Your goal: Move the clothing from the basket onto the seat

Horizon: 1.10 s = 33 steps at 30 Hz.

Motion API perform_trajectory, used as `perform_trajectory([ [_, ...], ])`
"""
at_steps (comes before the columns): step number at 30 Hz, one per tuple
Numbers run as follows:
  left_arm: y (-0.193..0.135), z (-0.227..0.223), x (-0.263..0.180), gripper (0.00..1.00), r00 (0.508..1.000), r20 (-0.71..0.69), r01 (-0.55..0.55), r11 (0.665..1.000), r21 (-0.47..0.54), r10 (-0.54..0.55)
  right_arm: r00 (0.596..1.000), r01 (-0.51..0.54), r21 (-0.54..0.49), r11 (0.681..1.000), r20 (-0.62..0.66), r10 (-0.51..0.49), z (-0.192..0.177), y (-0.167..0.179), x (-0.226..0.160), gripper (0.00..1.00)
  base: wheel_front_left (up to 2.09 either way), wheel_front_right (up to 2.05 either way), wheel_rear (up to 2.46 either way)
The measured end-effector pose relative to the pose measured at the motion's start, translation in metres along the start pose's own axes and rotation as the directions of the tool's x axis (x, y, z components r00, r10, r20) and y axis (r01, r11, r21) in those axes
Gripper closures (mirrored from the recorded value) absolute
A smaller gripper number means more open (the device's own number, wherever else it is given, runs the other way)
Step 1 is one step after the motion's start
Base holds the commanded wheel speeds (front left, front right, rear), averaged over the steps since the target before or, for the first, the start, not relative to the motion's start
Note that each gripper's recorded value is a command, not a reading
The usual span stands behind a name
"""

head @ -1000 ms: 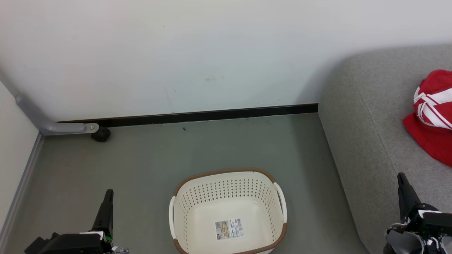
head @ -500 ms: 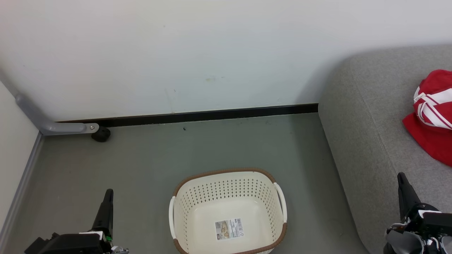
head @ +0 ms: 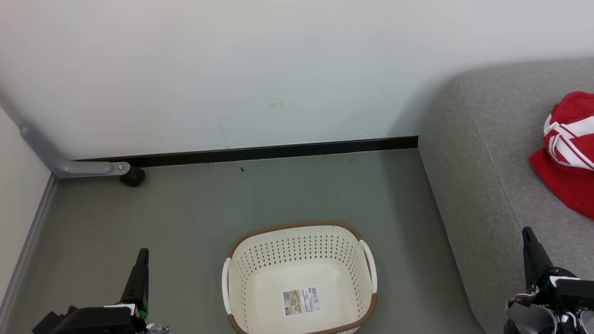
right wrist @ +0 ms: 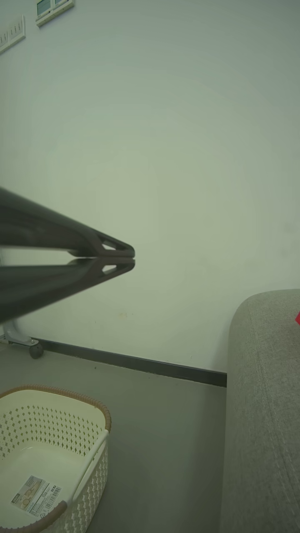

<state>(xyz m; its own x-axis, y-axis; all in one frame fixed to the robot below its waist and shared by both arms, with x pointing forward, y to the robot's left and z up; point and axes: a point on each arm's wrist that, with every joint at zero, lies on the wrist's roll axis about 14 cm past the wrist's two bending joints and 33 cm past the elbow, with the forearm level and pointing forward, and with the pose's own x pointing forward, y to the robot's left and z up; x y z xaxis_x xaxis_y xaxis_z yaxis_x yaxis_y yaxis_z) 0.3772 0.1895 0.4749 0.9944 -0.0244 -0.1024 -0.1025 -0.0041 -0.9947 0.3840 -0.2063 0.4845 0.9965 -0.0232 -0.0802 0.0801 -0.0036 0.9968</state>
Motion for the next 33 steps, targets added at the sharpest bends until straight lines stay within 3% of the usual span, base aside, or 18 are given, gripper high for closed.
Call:
perform_trajectory([
  [33, -0.0004, -0.0001, 0.0001, 1.00, 1.000, 0.000, 0.001, 1.000, 0.000, -0.001, 1.000, 0.001, 0.000, 1.000, 0.000, -0.001, -0.0001, -0.0004, -0.0003, 1.00, 0.00, 0.00, 0.00],
])
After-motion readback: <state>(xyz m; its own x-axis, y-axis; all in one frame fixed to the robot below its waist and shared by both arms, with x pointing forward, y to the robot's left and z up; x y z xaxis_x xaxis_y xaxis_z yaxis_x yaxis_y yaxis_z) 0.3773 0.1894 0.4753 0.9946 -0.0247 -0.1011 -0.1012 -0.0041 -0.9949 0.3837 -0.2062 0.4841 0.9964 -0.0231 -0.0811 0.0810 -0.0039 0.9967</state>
